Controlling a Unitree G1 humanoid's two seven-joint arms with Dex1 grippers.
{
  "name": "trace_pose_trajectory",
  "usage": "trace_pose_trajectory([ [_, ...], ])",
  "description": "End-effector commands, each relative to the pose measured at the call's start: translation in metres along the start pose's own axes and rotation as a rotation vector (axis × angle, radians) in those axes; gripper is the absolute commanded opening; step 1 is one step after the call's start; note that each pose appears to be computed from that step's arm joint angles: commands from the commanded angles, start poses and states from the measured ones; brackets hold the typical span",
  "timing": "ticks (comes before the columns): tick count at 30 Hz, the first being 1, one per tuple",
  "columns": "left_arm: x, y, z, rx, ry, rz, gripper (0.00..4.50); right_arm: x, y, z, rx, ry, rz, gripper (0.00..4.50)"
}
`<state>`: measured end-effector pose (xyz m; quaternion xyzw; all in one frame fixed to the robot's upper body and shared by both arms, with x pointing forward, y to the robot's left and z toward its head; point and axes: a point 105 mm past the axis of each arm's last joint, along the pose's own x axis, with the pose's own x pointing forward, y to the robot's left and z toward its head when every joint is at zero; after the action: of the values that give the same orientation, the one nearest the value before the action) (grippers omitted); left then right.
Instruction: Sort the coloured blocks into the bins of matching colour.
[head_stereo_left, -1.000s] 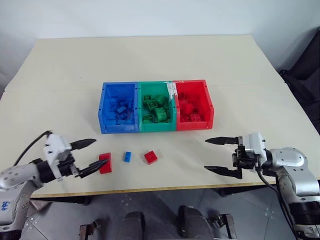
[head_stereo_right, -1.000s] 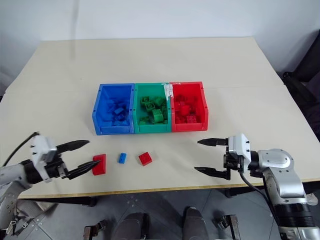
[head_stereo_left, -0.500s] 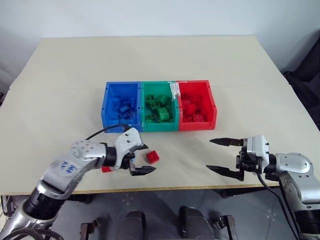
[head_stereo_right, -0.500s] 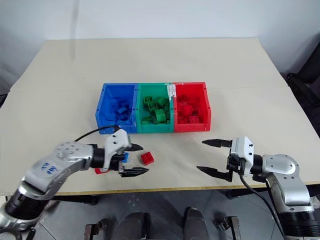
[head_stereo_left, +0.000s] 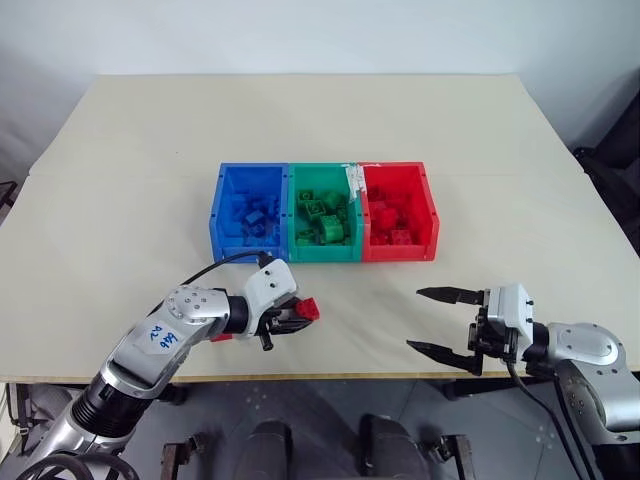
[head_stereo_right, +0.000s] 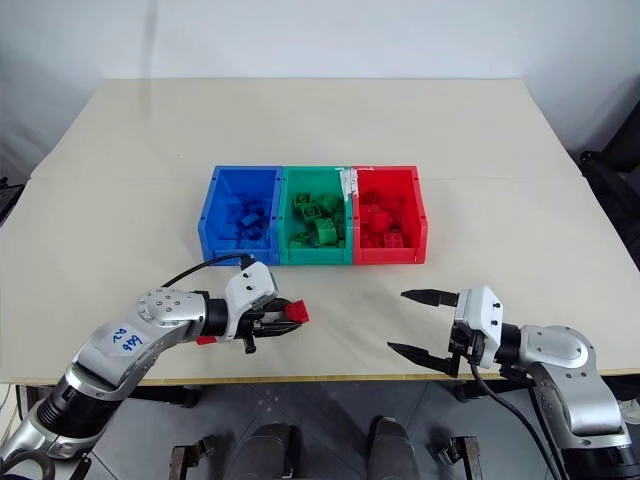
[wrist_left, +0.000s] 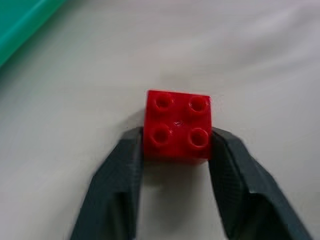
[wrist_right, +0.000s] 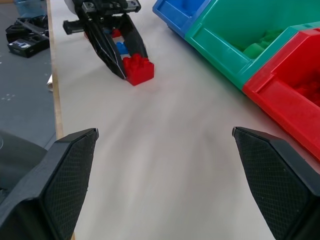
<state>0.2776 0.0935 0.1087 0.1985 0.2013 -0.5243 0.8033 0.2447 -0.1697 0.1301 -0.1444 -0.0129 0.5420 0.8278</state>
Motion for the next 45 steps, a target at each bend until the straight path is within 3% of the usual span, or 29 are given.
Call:
trace_pose_trajectory([
  [1, 0.001, 0.003, 0.033, 0.081, -0.144, -0.020, 1.48, -0.002, -0.002, 0.012, -0.037, -0.063, -0.091, 4.50],
  [6, 0.011, 0.028, 0.100, 0.248, -0.454, 0.036, 1.48, -0.022, -0.018, 0.028, -0.021, -0.181, -0.423, 4.50],
  [12, 0.044, 0.056, 0.146, 0.358, -0.555, 0.081, 1.48, -0.044, -0.027, 0.043, -0.023, -0.248, -0.701, 4.50],
  [16, 0.063, 0.068, 0.170, 0.376, -0.600, 0.098, 1.48, -0.047, -0.018, 0.044, -0.023, -0.226, -0.754, 4.50],
  [20, 0.074, 0.070, 0.179, 0.337, -0.636, 0.057, 1.48, -0.046, -0.009, 0.047, -0.012, -0.226, -0.794, 4.50],
  [24, 0.074, 0.064, 0.182, 0.350, -0.667, 0.003, 2.81, -0.043, -0.003, 0.045, 0.003, -0.219, -0.813, 4.50],
  [29, 0.054, 0.070, 0.170, 0.411, -0.684, 0.030, 4.42, -0.030, -0.004, 0.043, 0.006, -0.223, -0.740, 4.50],
  [33, 0.021, 0.074, 0.147, 0.433, -0.705, 0.062, 4.48, -0.013, -0.006, 0.045, -0.005, -0.221, -0.576, 4.50],
  [38, -0.047, 0.062, 0.091, 0.384, -0.684, 0.065, 4.48, 0.012, 0.001, 0.040, -0.039, -0.153, -0.230, 4.50],
  [40, -0.067, 0.048, 0.063, 0.362, -0.599, 0.034, 4.48, 0.017, 0.003, 0.038, -0.036, -0.140, -0.126, 4.50],
  [45, -0.137, 0.049, 0.016, 0.228, -0.505, 0.289, 4.48, 0.030, 0.001, 0.043, -0.026, -0.131, 0.085, 4.50],
])
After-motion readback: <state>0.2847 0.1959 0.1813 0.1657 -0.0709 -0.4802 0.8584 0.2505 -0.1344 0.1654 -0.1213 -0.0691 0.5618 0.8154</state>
